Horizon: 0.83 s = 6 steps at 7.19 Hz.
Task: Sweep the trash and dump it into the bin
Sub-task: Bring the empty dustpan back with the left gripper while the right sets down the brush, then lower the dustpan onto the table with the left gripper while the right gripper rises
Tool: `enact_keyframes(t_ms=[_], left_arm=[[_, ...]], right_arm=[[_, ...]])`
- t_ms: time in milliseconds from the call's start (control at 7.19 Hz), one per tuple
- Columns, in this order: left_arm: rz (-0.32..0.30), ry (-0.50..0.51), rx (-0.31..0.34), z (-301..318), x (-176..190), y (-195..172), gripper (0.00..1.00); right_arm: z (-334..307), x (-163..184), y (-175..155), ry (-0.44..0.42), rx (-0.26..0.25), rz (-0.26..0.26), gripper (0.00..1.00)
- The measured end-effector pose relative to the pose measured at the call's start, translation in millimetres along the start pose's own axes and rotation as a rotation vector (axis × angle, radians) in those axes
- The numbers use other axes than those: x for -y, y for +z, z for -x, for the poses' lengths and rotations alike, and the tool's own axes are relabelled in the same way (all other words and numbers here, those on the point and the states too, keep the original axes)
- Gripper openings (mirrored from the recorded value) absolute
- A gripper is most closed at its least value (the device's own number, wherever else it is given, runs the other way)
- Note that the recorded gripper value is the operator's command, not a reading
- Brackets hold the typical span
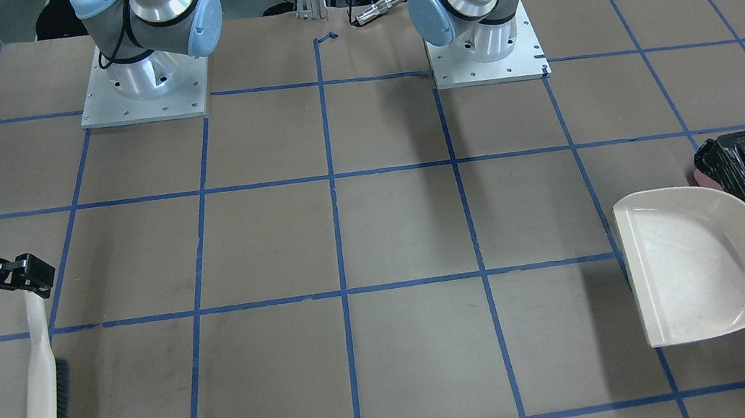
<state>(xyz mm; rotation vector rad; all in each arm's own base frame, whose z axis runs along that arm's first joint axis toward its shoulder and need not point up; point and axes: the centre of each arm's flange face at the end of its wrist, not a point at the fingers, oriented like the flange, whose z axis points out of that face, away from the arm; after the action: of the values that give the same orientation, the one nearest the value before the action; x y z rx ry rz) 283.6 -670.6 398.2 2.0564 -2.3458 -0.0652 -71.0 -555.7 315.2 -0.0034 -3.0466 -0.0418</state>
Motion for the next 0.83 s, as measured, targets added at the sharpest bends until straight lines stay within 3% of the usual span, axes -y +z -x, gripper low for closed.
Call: enact_keyframes(t_ms=[417,834], left_arm=[[0.068,-0.001,0.036,-49,-51,61,0.0],[0.097,-0.016,0.077,-78,-90,110,0.0]], right_arm=[[13,15,-86,-0.02,0.047,0.01,1.0],[56,2,-130,-0.065,0.049,0.001,1.0]])
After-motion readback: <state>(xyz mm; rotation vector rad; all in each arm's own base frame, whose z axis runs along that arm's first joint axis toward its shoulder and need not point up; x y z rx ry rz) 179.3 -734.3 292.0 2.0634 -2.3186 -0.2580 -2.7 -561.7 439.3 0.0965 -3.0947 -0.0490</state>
